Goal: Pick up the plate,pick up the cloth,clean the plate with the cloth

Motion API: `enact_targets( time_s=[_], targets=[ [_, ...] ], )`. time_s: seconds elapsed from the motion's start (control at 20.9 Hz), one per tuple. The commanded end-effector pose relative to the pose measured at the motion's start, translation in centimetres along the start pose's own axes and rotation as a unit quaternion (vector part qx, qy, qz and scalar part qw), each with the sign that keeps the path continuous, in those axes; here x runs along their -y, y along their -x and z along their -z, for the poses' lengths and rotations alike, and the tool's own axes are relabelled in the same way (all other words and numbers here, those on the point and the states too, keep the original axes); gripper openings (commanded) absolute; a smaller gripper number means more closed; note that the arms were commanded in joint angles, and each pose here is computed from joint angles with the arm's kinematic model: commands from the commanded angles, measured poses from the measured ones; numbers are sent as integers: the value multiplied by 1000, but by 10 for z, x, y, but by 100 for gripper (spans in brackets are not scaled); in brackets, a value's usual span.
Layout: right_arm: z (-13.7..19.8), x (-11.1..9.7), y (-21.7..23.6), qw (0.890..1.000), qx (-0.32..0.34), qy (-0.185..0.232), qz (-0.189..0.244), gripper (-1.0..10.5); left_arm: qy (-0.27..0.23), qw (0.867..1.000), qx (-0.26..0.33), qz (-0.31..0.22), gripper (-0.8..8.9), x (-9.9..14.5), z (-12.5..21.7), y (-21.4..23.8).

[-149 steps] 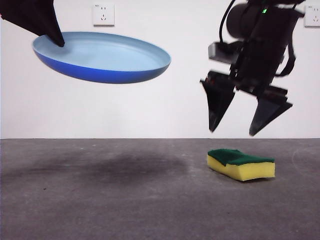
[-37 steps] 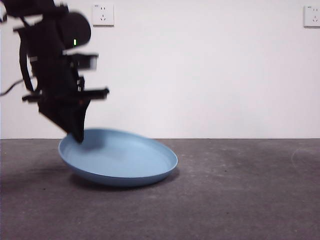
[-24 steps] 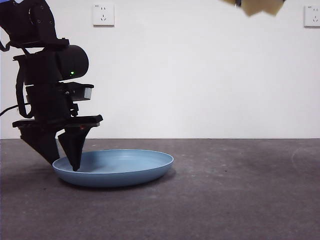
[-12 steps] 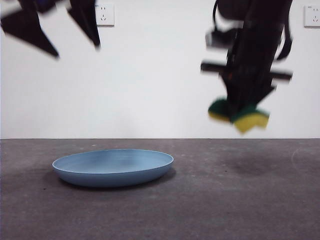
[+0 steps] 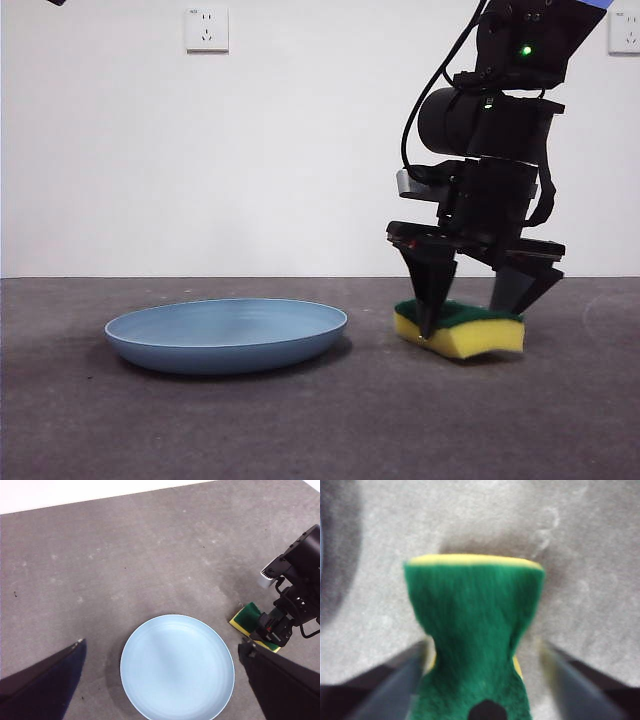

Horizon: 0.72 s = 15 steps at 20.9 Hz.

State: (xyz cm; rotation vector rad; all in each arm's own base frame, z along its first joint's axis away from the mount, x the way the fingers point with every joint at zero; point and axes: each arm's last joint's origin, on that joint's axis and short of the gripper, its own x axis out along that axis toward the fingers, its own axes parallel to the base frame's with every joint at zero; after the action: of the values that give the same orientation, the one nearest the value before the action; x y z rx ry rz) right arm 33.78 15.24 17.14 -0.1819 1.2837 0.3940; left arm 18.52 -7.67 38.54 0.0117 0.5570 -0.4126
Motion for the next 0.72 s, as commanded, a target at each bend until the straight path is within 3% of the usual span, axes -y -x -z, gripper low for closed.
enact_targets(
  time_s=[0.05, 0.24, 0.33, 0.48, 0.53, 0.72],
  targets=[
    [1, 0, 5, 1000, 6, -4, 1, 474, 1, 1000, -1, 0, 533, 0, 1, -2],
    [1, -4, 54, 998, 66, -5, -6, 467, 1, 1000, -1, -3, 529, 0, 1, -2],
    [9, -7, 95, 994, 111, -2, -9, 350, 1, 1000, -1, -4, 495, 0, 1, -2],
    [31, -12, 163, 980, 197, 6, -14, 5, -6, 1000, -3, -3, 102, 0, 2, -2],
    [39, -13, 181, 974, 226, 9, -15, -17, -11, 1000, -4, -3, -22, 0, 2, -2],
    [74, -15, 240, 947, 320, 27, -17, -17, -17, 1000, 11, -2, -8, 0, 0, 1]
  ],
)
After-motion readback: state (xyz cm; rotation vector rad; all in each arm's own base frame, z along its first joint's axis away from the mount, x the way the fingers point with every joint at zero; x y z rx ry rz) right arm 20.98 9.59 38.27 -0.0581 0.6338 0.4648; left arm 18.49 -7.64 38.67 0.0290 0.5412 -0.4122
